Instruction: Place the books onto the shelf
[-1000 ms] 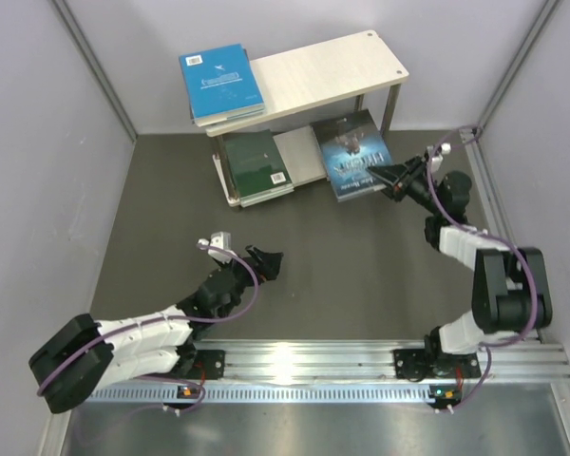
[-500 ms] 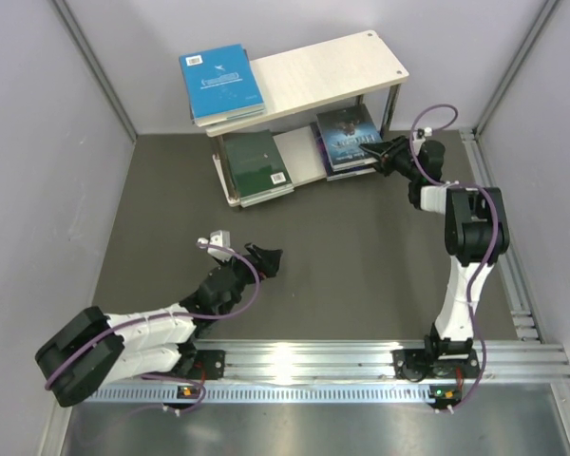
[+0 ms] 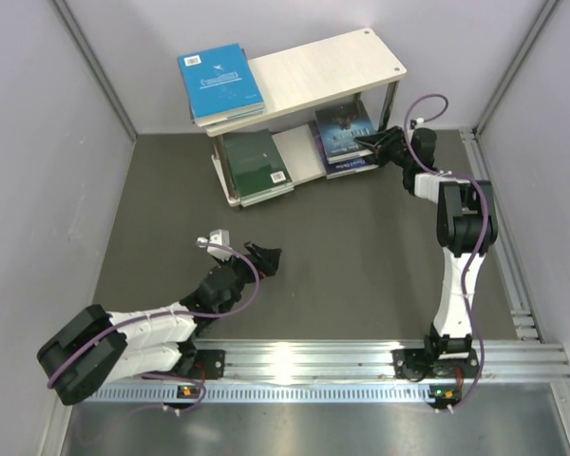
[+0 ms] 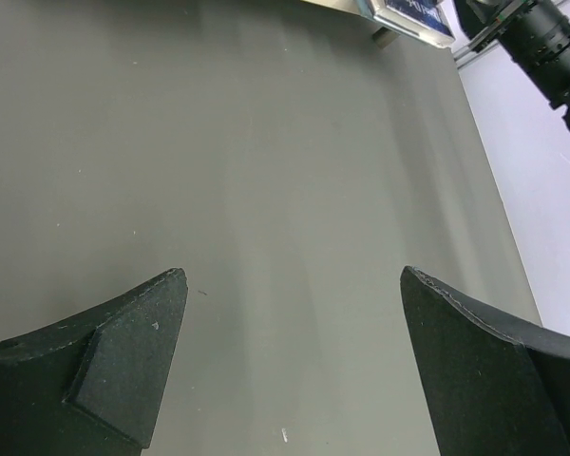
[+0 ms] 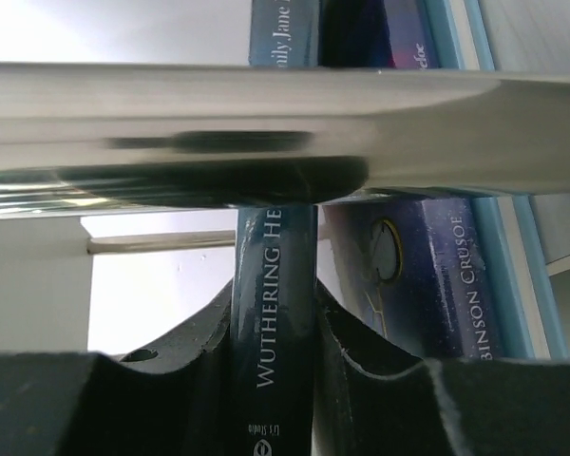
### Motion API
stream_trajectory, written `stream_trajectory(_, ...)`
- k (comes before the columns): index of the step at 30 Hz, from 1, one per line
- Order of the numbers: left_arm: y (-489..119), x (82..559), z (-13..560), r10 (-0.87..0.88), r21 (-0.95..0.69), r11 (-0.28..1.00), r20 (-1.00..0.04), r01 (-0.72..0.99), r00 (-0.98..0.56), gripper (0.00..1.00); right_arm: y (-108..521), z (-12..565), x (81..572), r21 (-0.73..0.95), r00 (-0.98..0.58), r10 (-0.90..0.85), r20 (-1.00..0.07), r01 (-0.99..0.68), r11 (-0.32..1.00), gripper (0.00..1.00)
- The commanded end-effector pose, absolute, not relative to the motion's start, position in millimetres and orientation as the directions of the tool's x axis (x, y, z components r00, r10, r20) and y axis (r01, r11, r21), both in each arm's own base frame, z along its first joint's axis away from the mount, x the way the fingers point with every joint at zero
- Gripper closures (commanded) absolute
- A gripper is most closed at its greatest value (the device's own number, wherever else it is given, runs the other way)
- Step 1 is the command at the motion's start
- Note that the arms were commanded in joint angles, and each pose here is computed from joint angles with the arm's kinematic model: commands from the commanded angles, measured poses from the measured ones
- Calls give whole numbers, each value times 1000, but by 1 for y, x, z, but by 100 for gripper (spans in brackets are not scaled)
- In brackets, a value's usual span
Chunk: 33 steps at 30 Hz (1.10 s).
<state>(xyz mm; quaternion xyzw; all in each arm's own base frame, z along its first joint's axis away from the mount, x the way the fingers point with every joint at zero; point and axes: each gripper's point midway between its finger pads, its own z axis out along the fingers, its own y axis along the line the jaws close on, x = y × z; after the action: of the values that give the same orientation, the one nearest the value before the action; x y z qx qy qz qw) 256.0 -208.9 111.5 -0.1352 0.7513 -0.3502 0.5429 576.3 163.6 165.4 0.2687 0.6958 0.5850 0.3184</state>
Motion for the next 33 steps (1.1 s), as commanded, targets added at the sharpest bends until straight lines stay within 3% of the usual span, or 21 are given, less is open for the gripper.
stream_trajectory(1,-211,260,126,-621,-701,684,-704,200,-344,1,181,223,578,962,-651,709,-270,-216,168,72)
stream_trajectory(6,-211,260,125,-621,-703,683,-702,198,-347,1,183,214,572,965,-669,697,-260,-204,165,62)
stream_trajectory(9,-211,260,125,-622,-704,682,-701,198,-347,1,181,212,571,966,-672,695,-256,-195,168,41)
stream_trajectory(12,-211,260,125,-621,-703,684,-702,196,-349,1,173,206,571,968,-668,701,-250,-181,173,33)
stream_trajectory(13,-211,260,124,-620,-702,685,-702,196,-350,1,171,205,570,969,-668,702,-246,-175,173,16)
stream_trajectory(14,-211,261,125,-621,-703,684,-701,195,-350,1,167,202,570,971,-670,704,-237,-164,172,12)
stream_trajectory(20,-213,262,123,-615,-699,689,-703,191,-356,1,156,195,561,981,-695,693,-191,-116,155,0)
stream_trajectory(33,-213,262,122,-613,-699,690,-703,188,-361,1,125,174,541,920,-729,640,-241,39,390,0)
